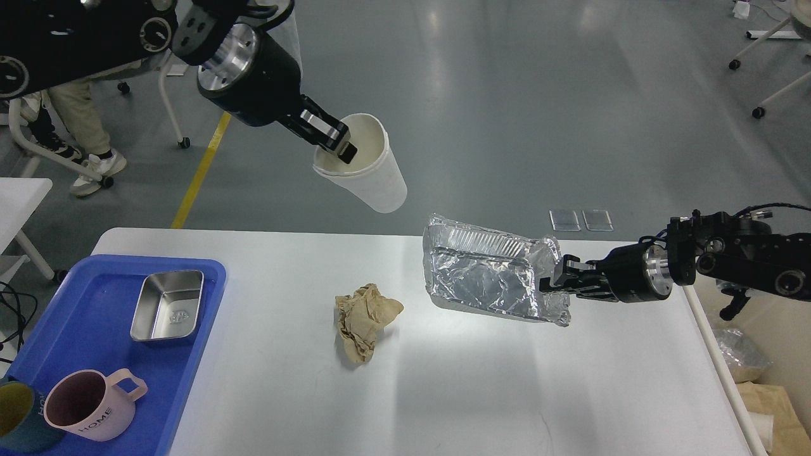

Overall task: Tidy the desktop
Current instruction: 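Place the paper cup into the foil container and release it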

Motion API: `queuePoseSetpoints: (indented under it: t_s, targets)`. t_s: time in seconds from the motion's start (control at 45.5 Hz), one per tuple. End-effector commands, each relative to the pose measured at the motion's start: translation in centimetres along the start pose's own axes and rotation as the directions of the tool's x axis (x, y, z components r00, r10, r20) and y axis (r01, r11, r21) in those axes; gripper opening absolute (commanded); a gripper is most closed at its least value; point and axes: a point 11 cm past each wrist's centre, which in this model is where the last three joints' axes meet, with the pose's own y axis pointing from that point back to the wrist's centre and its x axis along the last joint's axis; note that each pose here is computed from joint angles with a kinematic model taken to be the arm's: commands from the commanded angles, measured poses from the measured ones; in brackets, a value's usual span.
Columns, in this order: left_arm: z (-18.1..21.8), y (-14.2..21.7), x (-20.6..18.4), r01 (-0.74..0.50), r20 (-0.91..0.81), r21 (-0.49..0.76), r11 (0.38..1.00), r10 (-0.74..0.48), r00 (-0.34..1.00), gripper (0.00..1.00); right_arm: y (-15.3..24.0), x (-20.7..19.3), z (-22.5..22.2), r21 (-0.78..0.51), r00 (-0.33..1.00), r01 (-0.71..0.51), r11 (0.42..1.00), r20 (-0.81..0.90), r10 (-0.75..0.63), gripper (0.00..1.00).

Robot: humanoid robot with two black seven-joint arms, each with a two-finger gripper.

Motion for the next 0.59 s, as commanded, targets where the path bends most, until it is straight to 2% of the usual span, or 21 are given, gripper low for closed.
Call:
queuePoseSetpoints:
  t_s: [0.0,0.154,0.395,0.571]
  targets:
    - [2.3,-3.2,1.4,0.008,0.001,-0.058,0.998,-0.008,1.0,0.01,-0.8,0.3,-1.9,0.022,0.999,0.014,1.0,-0.038,-0.013,0.0]
    - [5.1,-7.7,1.8,0.048,0.021,-0.109,0.993,-0.046,0.999,0.01,-1.9,0.2,-3.7,0.039,0.997,0.039,0.998,-0.071,-0.036,0.0]
    - [7.9,-11.7,2.2,0.066,0.019,-0.158,0.985,-0.064,0.998,0.02,-1.9,0.7,-4.9,0.053,0.996,0.038,0.998,-0.088,-0.034,0.0]
    - [7.6,-13.4,0.9,0.092,-0.001,-0.168,0.981,-0.094,0.996,0.02,-1.8,0.8,-5.1,0.052,0.995,0.037,0.998,-0.092,-0.032,0.0]
